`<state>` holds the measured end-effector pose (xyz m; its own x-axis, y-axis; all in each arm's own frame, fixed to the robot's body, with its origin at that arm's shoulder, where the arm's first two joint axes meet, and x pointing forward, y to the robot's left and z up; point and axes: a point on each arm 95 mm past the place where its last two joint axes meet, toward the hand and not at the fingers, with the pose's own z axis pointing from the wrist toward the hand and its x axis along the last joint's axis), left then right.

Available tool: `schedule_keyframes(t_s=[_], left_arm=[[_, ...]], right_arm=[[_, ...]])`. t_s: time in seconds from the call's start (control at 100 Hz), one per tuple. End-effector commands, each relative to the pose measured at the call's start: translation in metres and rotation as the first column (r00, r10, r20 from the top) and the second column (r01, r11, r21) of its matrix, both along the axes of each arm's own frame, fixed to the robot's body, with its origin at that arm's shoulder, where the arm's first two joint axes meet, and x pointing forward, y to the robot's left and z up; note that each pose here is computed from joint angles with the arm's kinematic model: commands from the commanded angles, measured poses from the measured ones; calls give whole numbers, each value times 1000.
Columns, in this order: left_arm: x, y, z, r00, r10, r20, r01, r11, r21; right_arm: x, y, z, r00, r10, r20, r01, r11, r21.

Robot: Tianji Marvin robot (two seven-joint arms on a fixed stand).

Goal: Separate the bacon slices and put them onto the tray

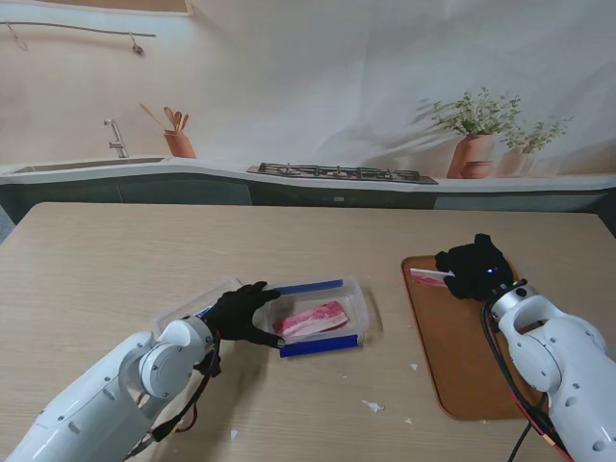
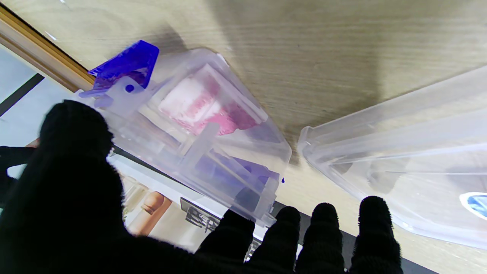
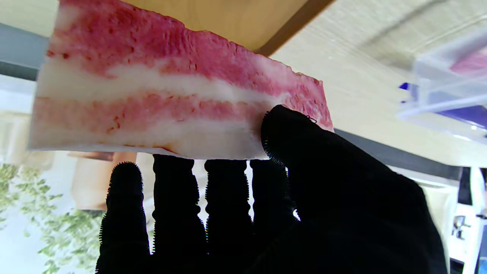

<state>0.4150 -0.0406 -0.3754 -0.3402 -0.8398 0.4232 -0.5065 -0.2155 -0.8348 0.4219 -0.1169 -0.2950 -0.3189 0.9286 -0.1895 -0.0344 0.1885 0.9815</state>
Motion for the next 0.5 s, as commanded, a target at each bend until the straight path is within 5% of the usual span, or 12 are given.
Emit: schedule_keyframes(t_s=[0.0,0.49], left_arm=[[-8,-3,-14,999,-10,-48,11,1000,19],[-6,0,-14,999,-4,-43,5,1000,19]], right_arm=[[2,1,-17,998,-20,-56,22,999,26],[24,-5,-53,998,-34,49,34,999,4]])
